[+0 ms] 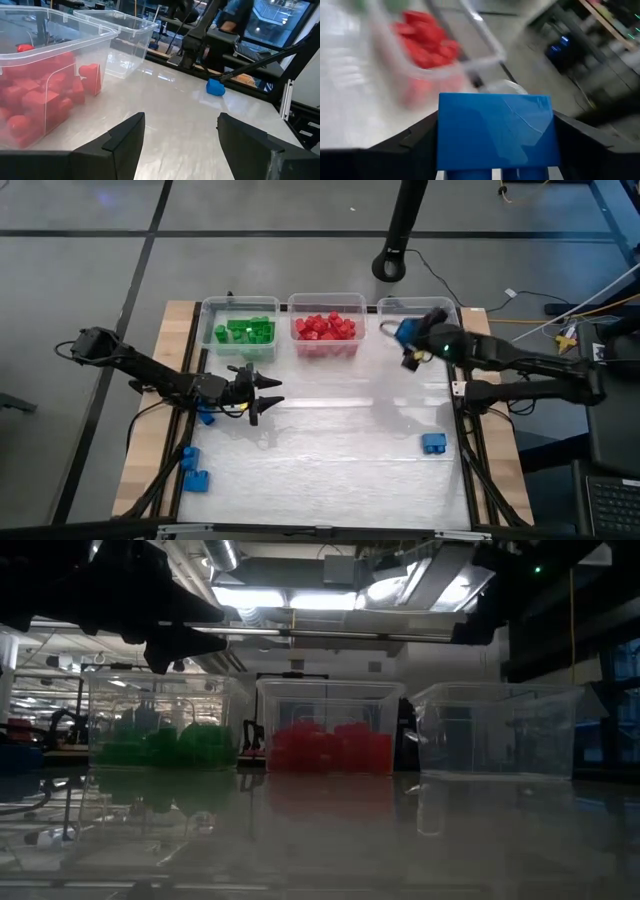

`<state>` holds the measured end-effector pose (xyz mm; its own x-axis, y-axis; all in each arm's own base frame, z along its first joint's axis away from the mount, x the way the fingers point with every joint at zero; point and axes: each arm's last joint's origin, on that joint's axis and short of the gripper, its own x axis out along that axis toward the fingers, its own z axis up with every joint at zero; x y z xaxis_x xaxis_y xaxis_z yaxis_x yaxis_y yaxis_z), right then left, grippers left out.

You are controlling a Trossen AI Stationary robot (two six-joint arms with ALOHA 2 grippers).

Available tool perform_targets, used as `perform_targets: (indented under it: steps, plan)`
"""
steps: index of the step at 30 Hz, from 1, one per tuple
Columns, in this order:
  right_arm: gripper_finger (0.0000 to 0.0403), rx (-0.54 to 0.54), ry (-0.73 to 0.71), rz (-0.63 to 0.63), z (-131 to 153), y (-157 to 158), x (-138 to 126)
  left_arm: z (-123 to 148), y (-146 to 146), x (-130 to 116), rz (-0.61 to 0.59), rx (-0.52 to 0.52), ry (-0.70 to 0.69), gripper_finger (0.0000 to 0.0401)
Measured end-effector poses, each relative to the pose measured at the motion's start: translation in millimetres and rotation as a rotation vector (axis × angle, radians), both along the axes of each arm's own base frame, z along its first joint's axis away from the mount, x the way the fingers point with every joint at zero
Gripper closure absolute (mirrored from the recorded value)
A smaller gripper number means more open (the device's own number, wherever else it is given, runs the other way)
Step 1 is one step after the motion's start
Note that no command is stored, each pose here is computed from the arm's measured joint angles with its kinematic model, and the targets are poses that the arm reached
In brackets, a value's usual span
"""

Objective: Sort blocks
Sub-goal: Put the blue game piece into the right transparent bin

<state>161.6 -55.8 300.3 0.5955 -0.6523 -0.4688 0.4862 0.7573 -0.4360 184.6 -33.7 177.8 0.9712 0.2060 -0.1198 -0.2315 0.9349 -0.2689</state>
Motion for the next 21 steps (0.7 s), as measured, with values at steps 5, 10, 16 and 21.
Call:
perform_targets:
  steps: [5,10,16,21]
  plan:
    - [0.0093,0.044,0.067,-0.102,3,-25,-15,0,0,0,0.001,-0.007,-0.003,0.0166]
    - [0.0085,0.084,0.174,-0.135,-7,-44,-19,0,0,0,0.002,-0.012,-0.004,0.0166]
    - [0.007,0.1,0.204,-0.166,-12,-52,-19,0,0,0,0.002,-0.023,-0.006,0.0166]
    - [0.0067,0.085,0.224,-0.156,-12,-52,-19,0,0,0,0.002,-0.023,-0.005,0.0166]
